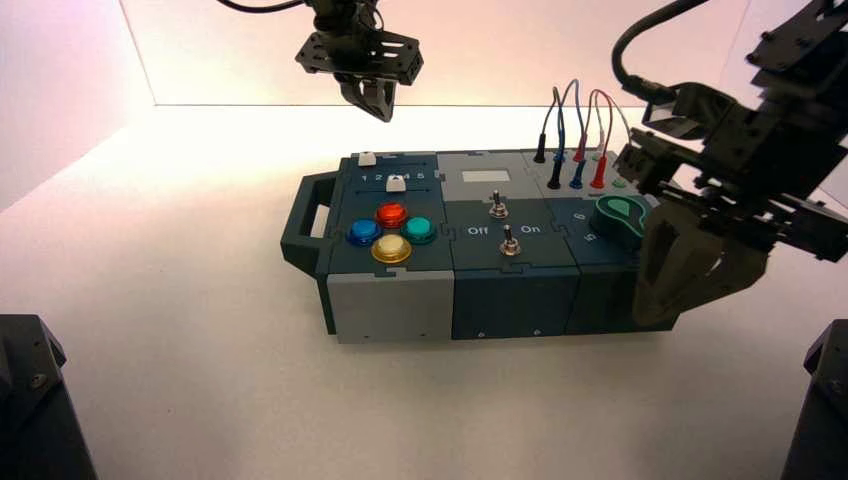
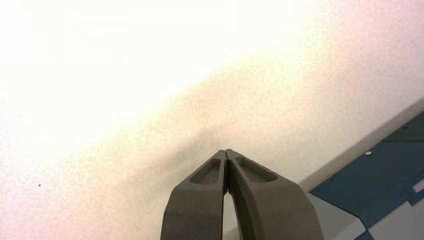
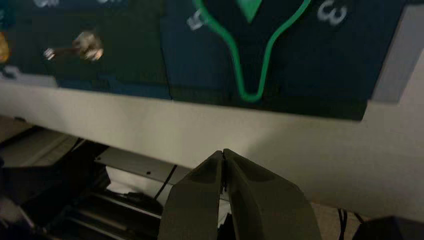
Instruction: Rotate the box counterclockwise.
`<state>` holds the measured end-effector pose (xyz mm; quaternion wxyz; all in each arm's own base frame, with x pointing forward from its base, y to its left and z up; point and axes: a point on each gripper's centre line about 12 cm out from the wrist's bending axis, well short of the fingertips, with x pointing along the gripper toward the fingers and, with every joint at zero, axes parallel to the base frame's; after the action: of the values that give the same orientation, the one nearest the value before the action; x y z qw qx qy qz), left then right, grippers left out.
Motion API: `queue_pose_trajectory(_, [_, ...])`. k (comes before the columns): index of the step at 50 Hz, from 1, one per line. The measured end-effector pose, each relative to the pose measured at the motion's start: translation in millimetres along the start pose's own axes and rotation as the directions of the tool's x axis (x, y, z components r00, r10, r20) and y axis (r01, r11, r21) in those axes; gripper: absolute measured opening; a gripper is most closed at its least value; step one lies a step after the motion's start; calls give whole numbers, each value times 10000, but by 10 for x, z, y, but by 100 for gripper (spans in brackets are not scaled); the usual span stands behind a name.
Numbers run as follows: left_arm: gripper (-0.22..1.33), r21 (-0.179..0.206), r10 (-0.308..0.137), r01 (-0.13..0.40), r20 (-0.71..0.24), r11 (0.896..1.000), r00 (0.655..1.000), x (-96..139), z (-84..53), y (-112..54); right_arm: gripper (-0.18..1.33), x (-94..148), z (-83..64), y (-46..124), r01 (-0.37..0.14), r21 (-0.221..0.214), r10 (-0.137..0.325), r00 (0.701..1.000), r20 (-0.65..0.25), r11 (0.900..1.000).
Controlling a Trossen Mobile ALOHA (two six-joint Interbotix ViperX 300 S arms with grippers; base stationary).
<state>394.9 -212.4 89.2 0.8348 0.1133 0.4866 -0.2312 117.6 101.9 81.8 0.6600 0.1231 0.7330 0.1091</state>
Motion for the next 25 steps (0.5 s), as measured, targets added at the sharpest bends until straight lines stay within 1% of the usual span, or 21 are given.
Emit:
queue_pose_trajectory(5, [-17,-2,-1,0,-31,10000,10000,32,3,2,-14,-2,35,13,7,-12,-7,10000,92,10000])
queue_pose_trajectory(9, [-17,7,-14,15,-153,10000,9999,75,-20,-4,-14,-19,76,37,-43,-48,44,9997,258,10000])
queue_pose_trajectory(16, [-17,1,-68,68,-641,10000,9979,185,-125,-17,-14,-56,150,85,-128,-149,135,9986,513,9998])
queue_pose_trajectory(20, [-17,43,-130,134,-917,9999,9957,234,-179,-53,-14,-79,193,112,-173,-173,184,9978,636,9997])
queue_pose_trajectory(25, [-17,104,-180,193,-1103,9998,9937,255,-211,-88,-14,-85,218,126,-176,-195,189,9976,661,9997])
